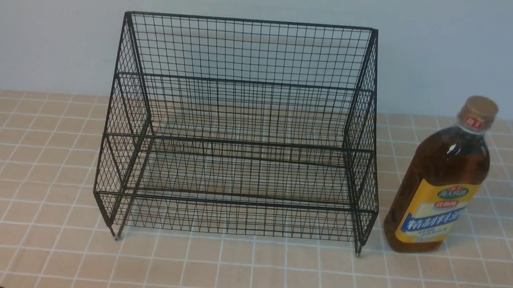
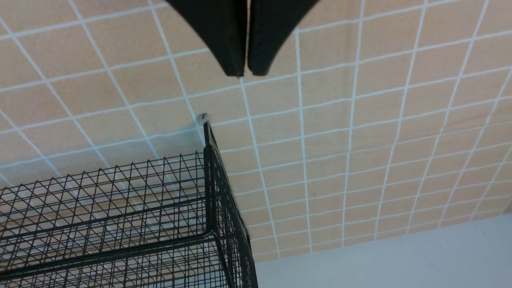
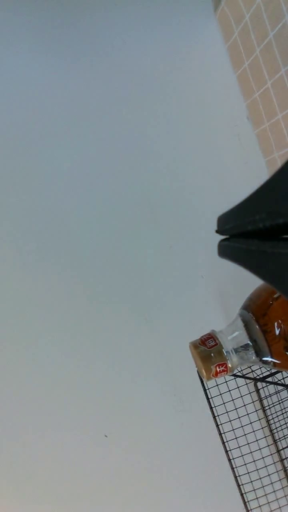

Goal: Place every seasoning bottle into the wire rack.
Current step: Use the right arm to grab the condiment bottle closest to it

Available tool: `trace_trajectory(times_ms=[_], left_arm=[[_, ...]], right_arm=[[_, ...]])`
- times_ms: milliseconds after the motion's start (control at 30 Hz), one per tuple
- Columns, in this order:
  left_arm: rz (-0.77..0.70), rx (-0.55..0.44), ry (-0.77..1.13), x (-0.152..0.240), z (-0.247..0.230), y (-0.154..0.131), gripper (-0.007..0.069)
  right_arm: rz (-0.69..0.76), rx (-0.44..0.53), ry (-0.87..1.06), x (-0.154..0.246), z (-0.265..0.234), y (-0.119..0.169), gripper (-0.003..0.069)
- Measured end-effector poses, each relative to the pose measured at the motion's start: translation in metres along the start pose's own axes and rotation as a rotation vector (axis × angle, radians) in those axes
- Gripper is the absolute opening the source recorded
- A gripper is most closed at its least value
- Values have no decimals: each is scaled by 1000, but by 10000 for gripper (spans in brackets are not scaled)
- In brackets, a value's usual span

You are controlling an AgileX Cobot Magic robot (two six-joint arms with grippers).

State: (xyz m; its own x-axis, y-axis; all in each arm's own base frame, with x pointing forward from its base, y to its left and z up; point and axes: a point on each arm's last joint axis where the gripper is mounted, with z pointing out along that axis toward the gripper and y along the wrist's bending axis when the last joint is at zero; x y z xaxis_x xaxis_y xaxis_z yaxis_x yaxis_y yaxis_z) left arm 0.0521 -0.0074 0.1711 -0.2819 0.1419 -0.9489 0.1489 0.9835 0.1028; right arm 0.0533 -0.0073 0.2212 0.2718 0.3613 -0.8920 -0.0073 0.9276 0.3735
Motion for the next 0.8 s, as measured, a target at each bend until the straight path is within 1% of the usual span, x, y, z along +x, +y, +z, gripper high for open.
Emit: trace_trajectory(times_ms=[167, 267, 367, 400, 500, 533, 567, 667, 733, 800], left_arm=[[0, 0, 0, 0, 0, 0, -10], [0, 0, 0, 0, 0, 0, -10], [0, 0, 0, 0, 0, 0, -10], [0, 0, 0, 0, 0, 0, -10], [0, 0, 0, 0, 0, 0, -10], [0, 0, 0, 0, 0, 0, -10], [0, 0, 0, 0, 0, 0, -10], [0, 0, 0, 0, 0, 0, -10], [0, 0, 0, 0, 0, 0, -10], [0, 0, 0, 0, 0, 0, -10]], right_arm=[[125, 2, -54, -5, 0, 0, -17], [142, -18, -57, -21, 2, 8, -17], [70, -36, -16, -53, 15, 25, -17], [11, -34, 28, -65, 26, 32, -17], [-95, -9, 147, -79, 54, 40, -17], [-108, -10, 147, -82, 56, 42, -17], [-140, 6, 210, -83, 71, 44, -13], [-199, 20, 297, -86, 100, 47, 6], [-235, 7, 348, -82, 114, 50, 30], [-249, -38, 407, -75, 132, 58, 74]])
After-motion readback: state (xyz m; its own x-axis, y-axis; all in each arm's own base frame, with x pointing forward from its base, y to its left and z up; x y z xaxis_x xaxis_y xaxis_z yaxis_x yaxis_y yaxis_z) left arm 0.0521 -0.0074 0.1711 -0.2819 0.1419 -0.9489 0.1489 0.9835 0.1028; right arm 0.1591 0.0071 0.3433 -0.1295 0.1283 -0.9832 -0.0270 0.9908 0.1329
